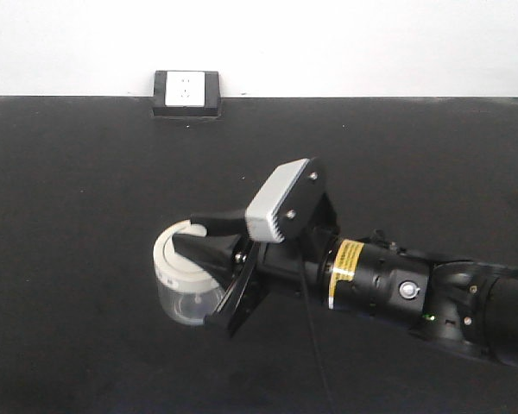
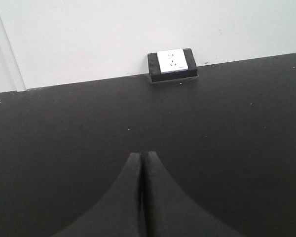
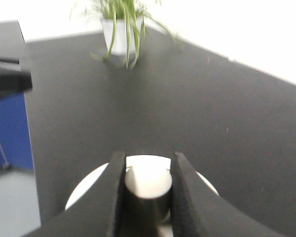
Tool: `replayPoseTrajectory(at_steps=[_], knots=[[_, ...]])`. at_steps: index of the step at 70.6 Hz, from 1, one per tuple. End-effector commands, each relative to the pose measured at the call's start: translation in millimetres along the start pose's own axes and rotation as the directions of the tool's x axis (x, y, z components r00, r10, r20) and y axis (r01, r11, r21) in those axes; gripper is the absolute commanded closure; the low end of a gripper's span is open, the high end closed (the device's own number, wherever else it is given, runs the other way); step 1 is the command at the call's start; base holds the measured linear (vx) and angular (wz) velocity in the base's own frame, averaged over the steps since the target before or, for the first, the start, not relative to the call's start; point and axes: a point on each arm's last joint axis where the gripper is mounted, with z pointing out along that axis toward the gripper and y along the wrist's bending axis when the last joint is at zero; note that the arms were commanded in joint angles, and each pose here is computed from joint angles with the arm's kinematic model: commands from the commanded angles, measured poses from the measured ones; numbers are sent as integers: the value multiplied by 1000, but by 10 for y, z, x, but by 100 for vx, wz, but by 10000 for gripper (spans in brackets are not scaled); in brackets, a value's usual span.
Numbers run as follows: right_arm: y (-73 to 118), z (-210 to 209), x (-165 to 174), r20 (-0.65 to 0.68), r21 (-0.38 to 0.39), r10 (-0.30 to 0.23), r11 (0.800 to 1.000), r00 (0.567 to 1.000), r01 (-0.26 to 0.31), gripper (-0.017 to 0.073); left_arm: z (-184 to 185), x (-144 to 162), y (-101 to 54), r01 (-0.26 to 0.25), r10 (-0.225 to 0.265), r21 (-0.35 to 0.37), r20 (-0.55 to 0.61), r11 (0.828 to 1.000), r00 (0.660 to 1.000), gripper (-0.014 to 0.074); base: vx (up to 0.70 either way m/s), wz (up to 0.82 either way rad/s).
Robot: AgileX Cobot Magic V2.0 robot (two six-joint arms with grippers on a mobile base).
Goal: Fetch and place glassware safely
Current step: 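Move the right gripper forward and lower the jar onto the counter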
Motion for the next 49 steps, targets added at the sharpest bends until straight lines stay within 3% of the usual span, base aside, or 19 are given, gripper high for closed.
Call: replayPoseTrajectory(at_steps=[1,27,36,49], knots=[[-82,-115,-326,210,-23,-15,1000,978,20,561,3,-139,8,11,-11,-5,81,1000,997,601,0,0],[-801,-401,-289,182,135,-130,985,975,106,560,3,-139,8,11,-11,-5,81,1000,997,601,0,0],[-1045,-400,-287,216,134,-153,983,964,125,560,3,-139,8,11,-11,-5,81,1000,997,601,0,0],[-1359,-238,-174,235,97,-136,988,962,116,560,3,-139,8,11,-11,-5,81,1000,997,601,0,0]])
